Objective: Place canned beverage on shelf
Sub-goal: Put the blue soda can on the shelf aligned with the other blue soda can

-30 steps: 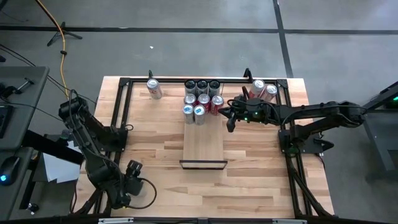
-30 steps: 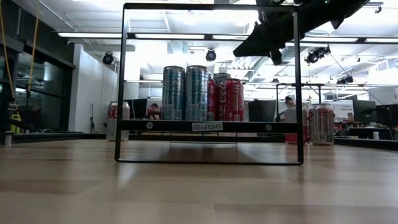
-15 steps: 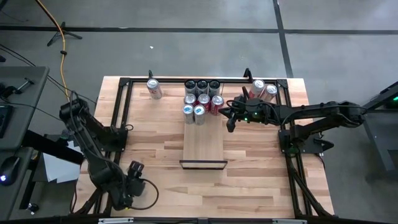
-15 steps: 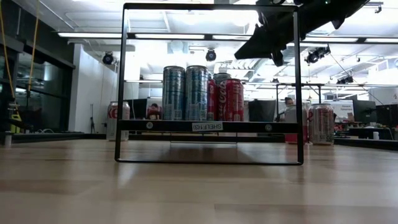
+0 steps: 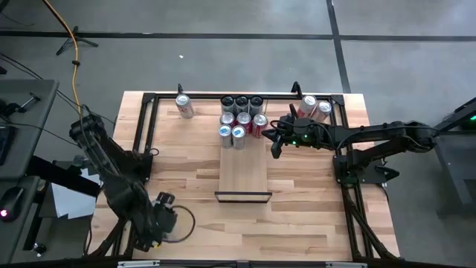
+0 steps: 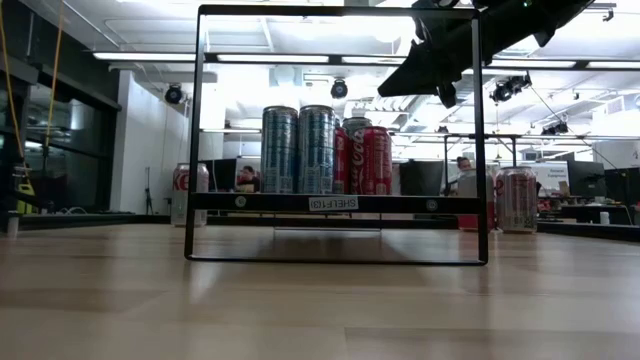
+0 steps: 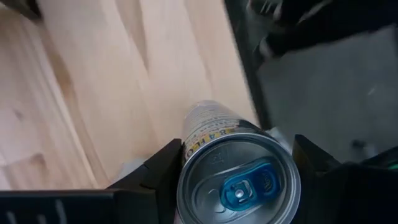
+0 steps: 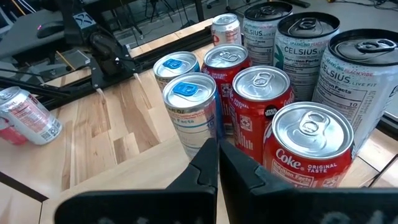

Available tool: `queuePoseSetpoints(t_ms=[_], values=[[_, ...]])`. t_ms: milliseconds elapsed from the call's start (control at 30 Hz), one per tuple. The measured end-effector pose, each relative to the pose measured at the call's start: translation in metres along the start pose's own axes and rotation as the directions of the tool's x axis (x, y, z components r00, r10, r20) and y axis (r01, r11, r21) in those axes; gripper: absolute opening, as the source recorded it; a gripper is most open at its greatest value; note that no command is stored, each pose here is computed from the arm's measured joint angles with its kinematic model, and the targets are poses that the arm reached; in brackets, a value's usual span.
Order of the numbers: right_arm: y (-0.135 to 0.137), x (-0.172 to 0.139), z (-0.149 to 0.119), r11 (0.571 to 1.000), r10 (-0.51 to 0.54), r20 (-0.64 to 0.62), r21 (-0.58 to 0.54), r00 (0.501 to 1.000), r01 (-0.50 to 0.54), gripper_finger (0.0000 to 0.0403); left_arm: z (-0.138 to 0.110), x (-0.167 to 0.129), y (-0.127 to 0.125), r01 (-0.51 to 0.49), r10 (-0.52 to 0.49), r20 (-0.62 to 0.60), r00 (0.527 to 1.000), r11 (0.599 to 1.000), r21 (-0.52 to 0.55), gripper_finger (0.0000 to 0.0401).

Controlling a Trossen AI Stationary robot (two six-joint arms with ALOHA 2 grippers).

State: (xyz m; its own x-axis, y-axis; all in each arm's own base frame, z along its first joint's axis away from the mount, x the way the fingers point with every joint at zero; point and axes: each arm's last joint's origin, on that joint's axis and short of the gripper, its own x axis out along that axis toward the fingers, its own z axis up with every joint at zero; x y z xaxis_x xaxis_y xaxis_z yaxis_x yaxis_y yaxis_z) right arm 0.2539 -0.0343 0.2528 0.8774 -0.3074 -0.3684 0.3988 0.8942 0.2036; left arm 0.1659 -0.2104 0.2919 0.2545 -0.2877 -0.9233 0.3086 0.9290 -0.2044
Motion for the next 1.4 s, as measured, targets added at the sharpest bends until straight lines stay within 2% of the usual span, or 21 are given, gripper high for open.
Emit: queuePoseSetpoints(t_ms=[67,133,267,433,567,667,767,900,1000,1200,1400], values=[[0.000,0.000,0.000,1.000,0.000,0.000,0.005,1.000,0.000,0.0000,0.007,-0.028,0.006,0.026,-0.024,0.059,0.998,0.999,-0.031,0.0159],[0.000,0.000,0.000,1.000,0.000,0.000,0.007,1.000,0.000,0.0000,0.014,-0.058,0.017,0.016,-0.008,0.114,0.993,0.998,-0.069,0.0159],[0.000,0.000,0.000,1.000,0.000,0.000,0.009,1.000,0.000,0.0000,0.024,-0.107,0.050,-0.155,0.166,0.112,0.980,0.983,-0.099,0.0159],[0.000,0.000,0.000,0.999,0.000,0.001,0.050,1.000,0.000,0.0000,0.045,-0.146,0.105,-0.386,0.390,0.061,0.919,0.920,-0.075,0.0159],[0.001,0.000,0.001,0.992,0.024,0.004,0.124,1.000,-0.024,0.0000,0.066,-0.165,0.148,-0.444,0.466,0.150,0.872,0.882,-0.156,0.0159],[0.002,0.000,0.001,0.985,0.062,0.003,0.164,0.998,-0.062,0.0000,0.076,-0.157,0.177,-0.441,0.465,0.099,0.880,0.876,-0.197,0.0159],[0.004,-0.001,0.002,0.976,0.076,0.013,0.203,0.997,-0.077,0.0000,0.090,-0.136,0.197,-0.383,0.402,0.042,0.915,0.895,-0.227,0.0159],[0.007,-0.003,0.003,0.974,0.080,0.020,0.212,0.997,-0.083,0.0000,0.110,-0.096,0.209,-0.309,0.305,-0.047,0.951,0.935,-0.174,0.0159],[0.010,-0.007,0.003,0.976,0.080,0.023,0.203,0.997,-0.083,0.0000,0.123,-0.073,0.212,-0.304,0.296,-0.079,0.952,0.943,-0.138,0.0159],[0.010,-0.031,0.008,0.988,0.028,0.038,0.152,0.999,-0.033,0.0000,0.142,-0.048,0.222,-0.361,0.357,-0.055,0.932,0.924,-0.121,0.0162],[0.007,-0.062,0.010,0.990,0.015,0.029,0.141,0.999,-0.019,0.0000,0.146,-0.044,0.228,-0.368,0.373,0.003,0.928,0.918,-0.144,0.0161]])
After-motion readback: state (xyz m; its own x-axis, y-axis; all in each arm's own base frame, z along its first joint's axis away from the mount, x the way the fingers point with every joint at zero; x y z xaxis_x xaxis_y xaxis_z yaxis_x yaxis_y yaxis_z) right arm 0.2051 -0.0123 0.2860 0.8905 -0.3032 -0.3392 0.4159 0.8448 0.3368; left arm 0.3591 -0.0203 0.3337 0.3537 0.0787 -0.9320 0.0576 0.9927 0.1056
